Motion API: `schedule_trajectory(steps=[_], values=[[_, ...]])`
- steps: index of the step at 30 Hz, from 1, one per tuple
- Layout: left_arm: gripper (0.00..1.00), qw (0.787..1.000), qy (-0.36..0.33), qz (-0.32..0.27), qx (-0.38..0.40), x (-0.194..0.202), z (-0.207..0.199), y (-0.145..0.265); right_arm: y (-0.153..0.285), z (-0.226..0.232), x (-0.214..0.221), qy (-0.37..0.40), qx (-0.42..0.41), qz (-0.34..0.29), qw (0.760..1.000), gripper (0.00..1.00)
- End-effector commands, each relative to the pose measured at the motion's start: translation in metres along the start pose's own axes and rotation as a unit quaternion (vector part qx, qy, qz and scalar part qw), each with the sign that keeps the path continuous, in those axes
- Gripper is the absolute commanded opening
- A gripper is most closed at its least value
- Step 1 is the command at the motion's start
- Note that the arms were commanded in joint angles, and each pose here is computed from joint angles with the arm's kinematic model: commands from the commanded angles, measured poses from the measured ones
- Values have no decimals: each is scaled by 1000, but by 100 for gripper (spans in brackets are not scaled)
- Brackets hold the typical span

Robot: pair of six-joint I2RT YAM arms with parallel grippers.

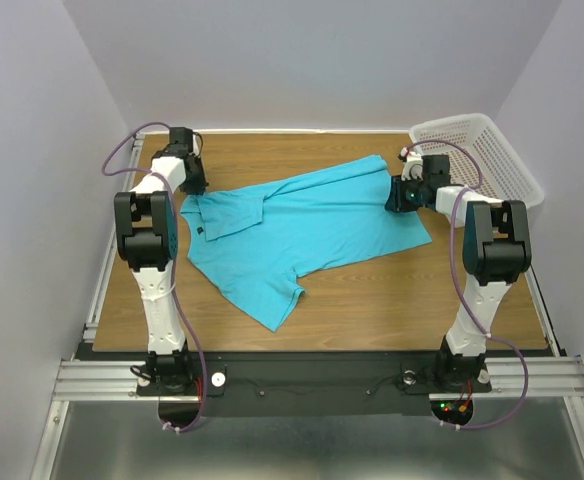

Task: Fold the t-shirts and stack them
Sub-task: Fold the tshirt

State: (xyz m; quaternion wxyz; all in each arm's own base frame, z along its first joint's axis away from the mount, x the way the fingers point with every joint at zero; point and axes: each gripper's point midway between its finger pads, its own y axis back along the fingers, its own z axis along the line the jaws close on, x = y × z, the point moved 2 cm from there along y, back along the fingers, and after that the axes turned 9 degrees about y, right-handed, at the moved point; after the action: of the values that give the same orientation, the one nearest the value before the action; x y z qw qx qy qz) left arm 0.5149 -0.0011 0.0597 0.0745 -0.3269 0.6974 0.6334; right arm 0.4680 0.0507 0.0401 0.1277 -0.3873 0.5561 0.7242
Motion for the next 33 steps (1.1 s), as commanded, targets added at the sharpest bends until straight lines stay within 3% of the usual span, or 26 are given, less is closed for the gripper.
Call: schedule_trajectory(steps=[1,4,8,10,20,29,33], values=[[11,999,-24,-30,-20,-21,0,14,-12,0,86,-33,10,137,990,36],[0,998,-19,-47,-22,-30,-1,21,-12,1,87,-33,9,138,990,37],[0,997,37,-68,31,-45,-10,34,-11,0,85,-32,10,136,990,37],[0,990,100,-84,56,-55,4,40,-11,0,85,-31,10,136,990,36],[0,956,223,-52,184,-45,26,41,-12,-1,87,-31,14,140,990,36],[0,923,242,-10,298,-40,4,44,-13,-4,91,-28,20,147,989,36],[6,923,250,-33,291,-47,11,47,-9,-2,83,-23,15,136,990,37]])
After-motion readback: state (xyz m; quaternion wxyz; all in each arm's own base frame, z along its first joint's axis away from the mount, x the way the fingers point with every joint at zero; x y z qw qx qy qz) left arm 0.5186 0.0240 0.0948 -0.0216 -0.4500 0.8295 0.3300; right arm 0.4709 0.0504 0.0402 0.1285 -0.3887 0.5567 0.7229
